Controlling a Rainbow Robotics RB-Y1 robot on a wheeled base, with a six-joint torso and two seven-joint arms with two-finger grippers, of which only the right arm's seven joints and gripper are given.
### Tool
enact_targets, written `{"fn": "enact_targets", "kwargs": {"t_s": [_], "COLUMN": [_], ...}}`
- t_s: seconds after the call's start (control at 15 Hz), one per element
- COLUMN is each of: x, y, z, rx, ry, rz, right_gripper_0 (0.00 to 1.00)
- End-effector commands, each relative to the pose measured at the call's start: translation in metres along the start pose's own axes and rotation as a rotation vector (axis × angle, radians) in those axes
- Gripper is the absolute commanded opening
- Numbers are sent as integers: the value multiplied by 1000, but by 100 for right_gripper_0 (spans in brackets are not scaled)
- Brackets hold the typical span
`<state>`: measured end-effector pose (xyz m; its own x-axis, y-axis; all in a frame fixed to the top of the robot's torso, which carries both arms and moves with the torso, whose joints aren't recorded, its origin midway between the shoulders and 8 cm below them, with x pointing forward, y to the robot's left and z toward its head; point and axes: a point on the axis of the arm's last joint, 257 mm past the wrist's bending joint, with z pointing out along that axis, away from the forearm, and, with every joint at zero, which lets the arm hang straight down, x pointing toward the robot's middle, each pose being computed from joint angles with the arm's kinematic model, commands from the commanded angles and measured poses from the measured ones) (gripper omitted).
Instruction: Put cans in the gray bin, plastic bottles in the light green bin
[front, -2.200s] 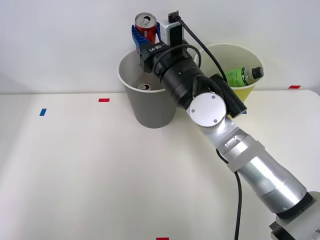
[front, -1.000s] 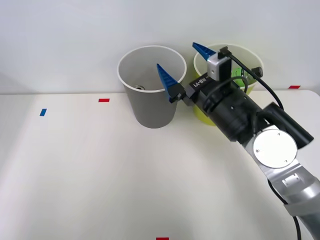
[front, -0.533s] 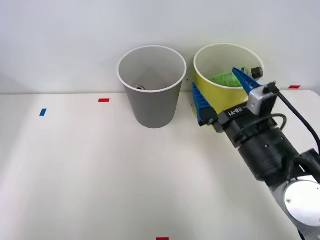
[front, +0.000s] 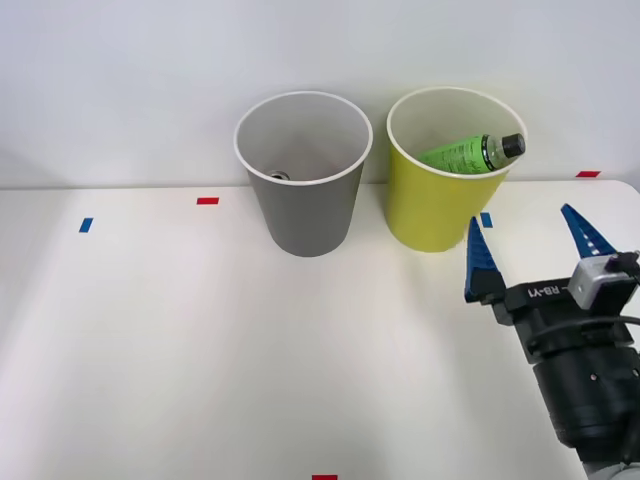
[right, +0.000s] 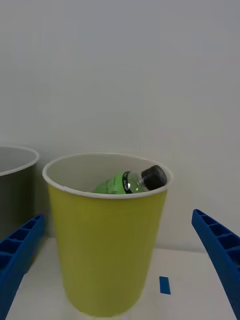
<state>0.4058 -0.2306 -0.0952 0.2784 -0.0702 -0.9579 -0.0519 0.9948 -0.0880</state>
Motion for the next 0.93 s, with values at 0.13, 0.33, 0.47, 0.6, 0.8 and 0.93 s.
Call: {"fn": "enact_targets", "kwargs": {"t_s": [0.13, 0.33, 0.47, 0.6, 0.8, 0.93], "x": [10, 18, 19, 24, 28, 35], "y": [-21, -34, -39, -46, -56, -58], "z": [-15, -24, -26, -33, -54, -73], "rx": [106, 148, 163, 166, 165, 161], "ry": [25, 57, 61, 78, 90, 109], "rz": [-40, -102, -105, -139, -183, -148], "right_gripper_0": [100, 100, 100, 100, 100, 100]}}
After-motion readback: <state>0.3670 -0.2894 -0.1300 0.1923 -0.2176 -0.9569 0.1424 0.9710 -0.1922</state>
